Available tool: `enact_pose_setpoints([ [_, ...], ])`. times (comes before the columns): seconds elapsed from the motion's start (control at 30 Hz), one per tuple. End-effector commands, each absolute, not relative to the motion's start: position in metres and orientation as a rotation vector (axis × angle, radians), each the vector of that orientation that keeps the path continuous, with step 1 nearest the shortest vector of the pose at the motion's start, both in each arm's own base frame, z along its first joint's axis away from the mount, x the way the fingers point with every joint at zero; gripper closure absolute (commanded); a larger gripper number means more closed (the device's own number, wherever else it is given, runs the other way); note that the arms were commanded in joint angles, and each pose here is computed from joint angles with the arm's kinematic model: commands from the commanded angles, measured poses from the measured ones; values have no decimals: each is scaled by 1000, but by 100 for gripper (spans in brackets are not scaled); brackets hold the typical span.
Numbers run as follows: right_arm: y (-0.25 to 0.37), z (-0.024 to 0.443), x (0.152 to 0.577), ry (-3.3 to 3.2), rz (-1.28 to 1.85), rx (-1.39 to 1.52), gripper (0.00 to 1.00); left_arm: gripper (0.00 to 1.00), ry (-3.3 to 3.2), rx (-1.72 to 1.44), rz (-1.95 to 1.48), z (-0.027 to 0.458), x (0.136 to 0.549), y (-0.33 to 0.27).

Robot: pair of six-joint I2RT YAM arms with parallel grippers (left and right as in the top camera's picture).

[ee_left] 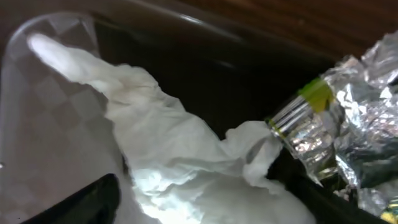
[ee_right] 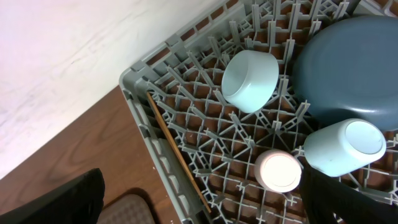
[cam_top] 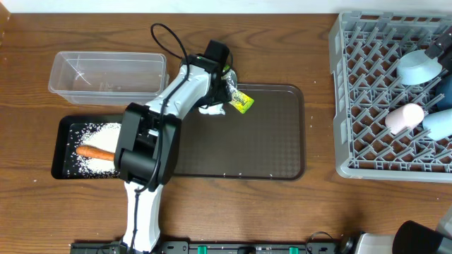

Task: Sort waste into correct bins and load items into the dishwasher rack
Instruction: 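Move the left gripper to the white tissue and grasp it, then carry the tissue into the clear plastic bin and release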

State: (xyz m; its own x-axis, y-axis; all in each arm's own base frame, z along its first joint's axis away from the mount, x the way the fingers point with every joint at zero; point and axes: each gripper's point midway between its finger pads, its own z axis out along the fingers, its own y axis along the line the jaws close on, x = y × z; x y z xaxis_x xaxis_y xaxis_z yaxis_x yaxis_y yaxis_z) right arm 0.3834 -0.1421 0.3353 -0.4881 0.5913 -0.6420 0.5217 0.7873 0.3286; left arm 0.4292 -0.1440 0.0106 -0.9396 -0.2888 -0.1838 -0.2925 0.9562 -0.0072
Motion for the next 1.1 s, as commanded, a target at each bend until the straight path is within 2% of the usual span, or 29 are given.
enact_pose_setpoints([
  [0.0, -142, 335, 383, 2196, 99, 810, 1, 24, 2924, -474, 58, 7, 428, -139],
  [0.13, -142, 335, 383, 2196, 99, 810, 1, 48, 2930, -474, 63, 7, 426, -139],
  [0.17, -142, 335, 383, 2196, 98, 810, 1, 55, 2936, -474, 63, 7, 425, -139],
  [0.27, -142, 335, 383, 2196, 99, 810, 1, 89, 2949, -475, 60, 15, 420, -139],
  [0.3, -142, 335, 383, 2196, 99, 810, 1, 94, 2947, -474, 58, 21, 420, -138],
  [0.63, -142, 335, 383, 2196, 99, 810, 1, 93, 2750, -466, -81, 129, 424, -136],
  [0.83, -142, 335, 383, 2196, 99, 810, 1, 93, 2392, -568, 16, 204, 461, -91],
  [0.93, -142, 335, 383, 2196, 99, 810, 1, 93, 2270, -646, 23, 219, 483, -66],
  [1.07, -142, 335, 383, 2196, 98, 810, 1, 92, 2190, -778, 29, 208, 507, -24],
])
